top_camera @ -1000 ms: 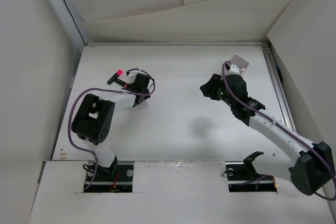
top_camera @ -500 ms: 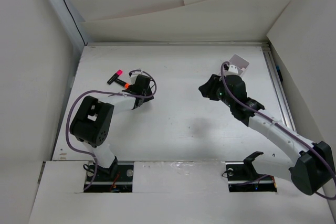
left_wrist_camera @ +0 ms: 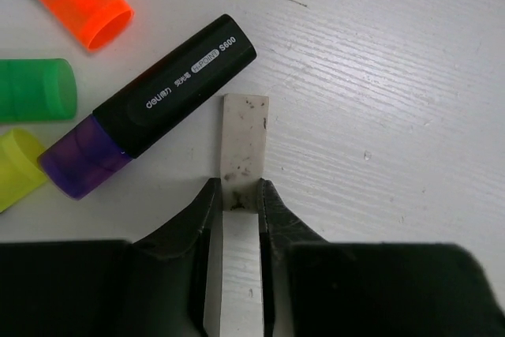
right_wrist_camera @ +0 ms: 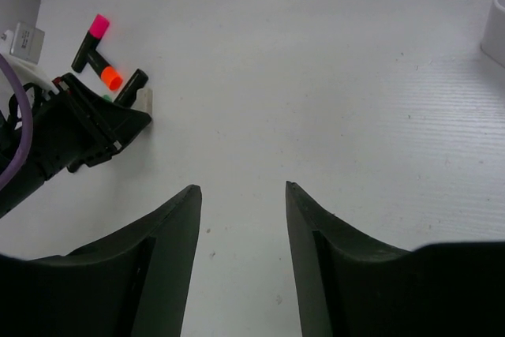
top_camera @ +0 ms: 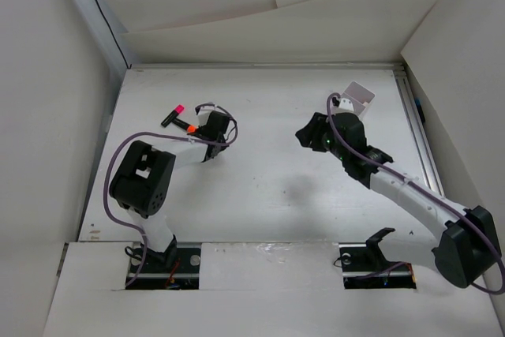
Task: Sort the stationery into containers
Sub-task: Pick up the stationery from the center of the board.
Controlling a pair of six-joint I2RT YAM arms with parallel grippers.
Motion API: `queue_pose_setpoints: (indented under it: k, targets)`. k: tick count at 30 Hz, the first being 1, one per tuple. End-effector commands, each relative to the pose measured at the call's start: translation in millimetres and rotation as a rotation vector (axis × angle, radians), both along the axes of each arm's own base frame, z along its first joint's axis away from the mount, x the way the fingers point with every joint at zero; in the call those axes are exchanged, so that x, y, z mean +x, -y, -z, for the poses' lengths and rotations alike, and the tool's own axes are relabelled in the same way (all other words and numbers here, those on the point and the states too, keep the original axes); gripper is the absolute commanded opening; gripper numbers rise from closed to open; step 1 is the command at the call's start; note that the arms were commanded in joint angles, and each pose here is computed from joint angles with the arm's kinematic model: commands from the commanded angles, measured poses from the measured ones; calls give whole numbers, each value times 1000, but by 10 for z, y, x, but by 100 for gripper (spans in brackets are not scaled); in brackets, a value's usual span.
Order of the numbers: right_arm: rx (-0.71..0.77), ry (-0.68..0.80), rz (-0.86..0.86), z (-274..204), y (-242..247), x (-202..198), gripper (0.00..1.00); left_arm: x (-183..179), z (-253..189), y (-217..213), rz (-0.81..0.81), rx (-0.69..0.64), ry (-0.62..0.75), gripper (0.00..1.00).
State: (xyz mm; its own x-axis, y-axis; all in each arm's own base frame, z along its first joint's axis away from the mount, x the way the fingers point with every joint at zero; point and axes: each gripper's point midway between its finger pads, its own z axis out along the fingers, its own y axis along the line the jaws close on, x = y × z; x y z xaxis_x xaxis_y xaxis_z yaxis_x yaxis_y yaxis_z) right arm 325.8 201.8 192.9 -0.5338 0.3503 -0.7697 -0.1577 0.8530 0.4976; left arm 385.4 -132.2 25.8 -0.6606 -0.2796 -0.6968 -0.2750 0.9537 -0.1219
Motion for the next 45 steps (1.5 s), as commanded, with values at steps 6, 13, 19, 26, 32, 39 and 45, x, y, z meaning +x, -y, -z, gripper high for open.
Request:
queue_pose_setpoints:
  k: [6,13,19,26,32,39,45]
  targets:
    - [38,25,-125,-106,-255,42,75,-222,-307,419,143,0,67,3]
    - [65,-35,-233,51,-454,22,79,-651,-576,1118,371,-40,156,3]
    - [100,-19,-215,-4,-323,85,79,-865,-827,1517,562,-207,255,5]
    - [142,-79,-284,171,-418,69,77,-1104,-1125,1704,748,-333,360,7]
    - [172,-125,-361,284,-594,46,75,-1249,-1229,1801,848,-395,402,8]
    - [197,-132,-403,282,-696,24,71,-1249,-1250,1906,899,-404,407,10]
    - [212,-151,-445,340,-756,-11,56,-1252,-1249,1967,920,-418,407,10]
